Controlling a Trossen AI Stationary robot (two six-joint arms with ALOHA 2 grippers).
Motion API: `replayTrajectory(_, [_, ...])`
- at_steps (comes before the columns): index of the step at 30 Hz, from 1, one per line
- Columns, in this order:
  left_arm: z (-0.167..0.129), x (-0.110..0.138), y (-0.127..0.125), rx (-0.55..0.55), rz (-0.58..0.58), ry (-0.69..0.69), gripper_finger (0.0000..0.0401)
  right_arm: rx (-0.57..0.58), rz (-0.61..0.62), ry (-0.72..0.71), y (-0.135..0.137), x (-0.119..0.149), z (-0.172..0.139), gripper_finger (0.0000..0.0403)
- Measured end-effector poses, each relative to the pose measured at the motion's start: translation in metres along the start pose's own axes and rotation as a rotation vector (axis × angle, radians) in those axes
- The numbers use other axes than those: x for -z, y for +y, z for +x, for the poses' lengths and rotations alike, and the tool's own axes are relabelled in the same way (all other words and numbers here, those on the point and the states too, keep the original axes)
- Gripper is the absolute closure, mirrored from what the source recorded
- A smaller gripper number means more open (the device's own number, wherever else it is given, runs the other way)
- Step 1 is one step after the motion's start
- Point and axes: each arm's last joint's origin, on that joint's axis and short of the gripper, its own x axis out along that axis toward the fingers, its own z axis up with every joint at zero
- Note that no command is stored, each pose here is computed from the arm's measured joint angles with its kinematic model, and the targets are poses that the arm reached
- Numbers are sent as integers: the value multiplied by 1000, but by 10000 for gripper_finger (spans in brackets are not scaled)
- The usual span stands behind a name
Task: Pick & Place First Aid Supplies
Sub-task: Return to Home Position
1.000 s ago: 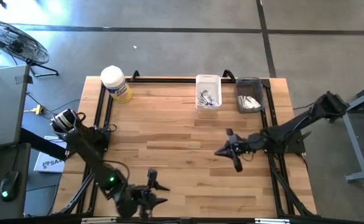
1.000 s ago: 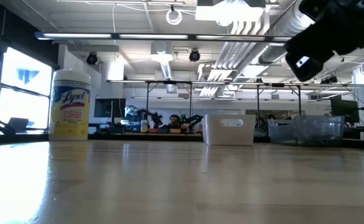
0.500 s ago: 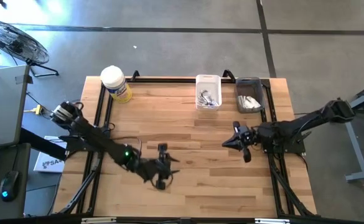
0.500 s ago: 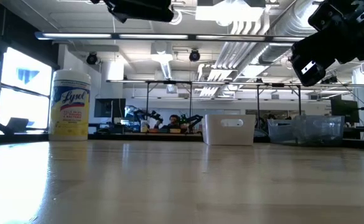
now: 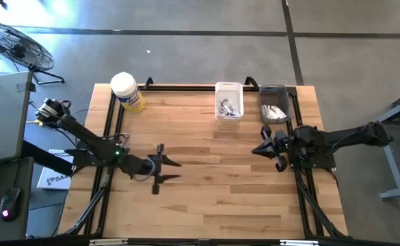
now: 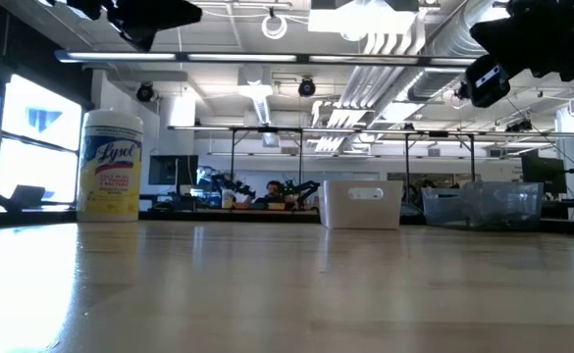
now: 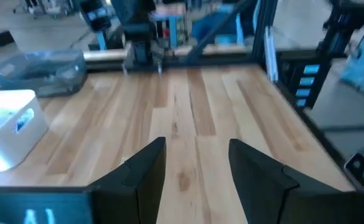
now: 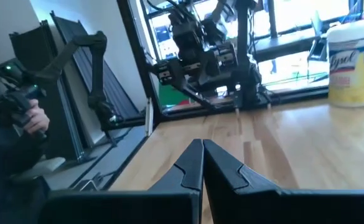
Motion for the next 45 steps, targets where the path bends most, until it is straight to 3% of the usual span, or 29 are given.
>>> replayTrajectory(13, [-62, 18, 31, 81, -50, -89, 229, 54, -36, -50, -2, -5, -8, 403])
replayTrajectory(20, [-75, 22, 51, 279, -59, -124, 229, 66, -31, -23, -3, -3, -6, 403])
replayTrajectory(29, [-90, 25, 79, 110, -67, -235, 229, 113, -8, -34, -4, -3, -6, 403])
replayTrajectory(37, [-120, 38, 90, 124, -68, -385, 229, 106, -18, -29, -4, -3, -6, 403])
replayTrajectory(45, [-127, 60, 93, 163, -62, -444, 229, 81, -36, -21, -3, -2, -6, 403])
